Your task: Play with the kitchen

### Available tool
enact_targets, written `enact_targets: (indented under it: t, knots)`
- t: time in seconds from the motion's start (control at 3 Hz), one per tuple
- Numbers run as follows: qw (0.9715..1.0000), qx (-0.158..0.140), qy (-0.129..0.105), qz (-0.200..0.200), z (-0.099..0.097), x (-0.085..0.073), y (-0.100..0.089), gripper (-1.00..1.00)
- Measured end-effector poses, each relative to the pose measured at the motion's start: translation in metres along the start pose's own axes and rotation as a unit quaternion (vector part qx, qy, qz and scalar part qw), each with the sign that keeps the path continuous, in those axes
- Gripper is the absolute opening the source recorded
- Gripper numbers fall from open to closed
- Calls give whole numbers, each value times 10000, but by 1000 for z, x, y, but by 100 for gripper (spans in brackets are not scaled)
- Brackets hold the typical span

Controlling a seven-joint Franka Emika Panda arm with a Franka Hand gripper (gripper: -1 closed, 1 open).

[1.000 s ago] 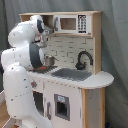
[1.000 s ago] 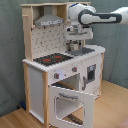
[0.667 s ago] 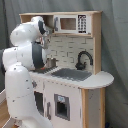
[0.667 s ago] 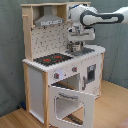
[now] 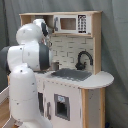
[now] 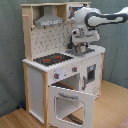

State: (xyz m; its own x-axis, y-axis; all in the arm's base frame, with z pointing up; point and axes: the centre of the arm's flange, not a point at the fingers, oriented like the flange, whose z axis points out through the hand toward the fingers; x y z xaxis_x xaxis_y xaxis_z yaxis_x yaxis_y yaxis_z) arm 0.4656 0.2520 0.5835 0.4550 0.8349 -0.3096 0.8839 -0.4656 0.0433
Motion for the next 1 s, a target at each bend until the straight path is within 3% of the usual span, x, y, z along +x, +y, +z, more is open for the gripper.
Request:
enact_targets:
  t: [1.0]
  knots:
    - [9991, -186, -74, 374, 20, -51, 0, -100]
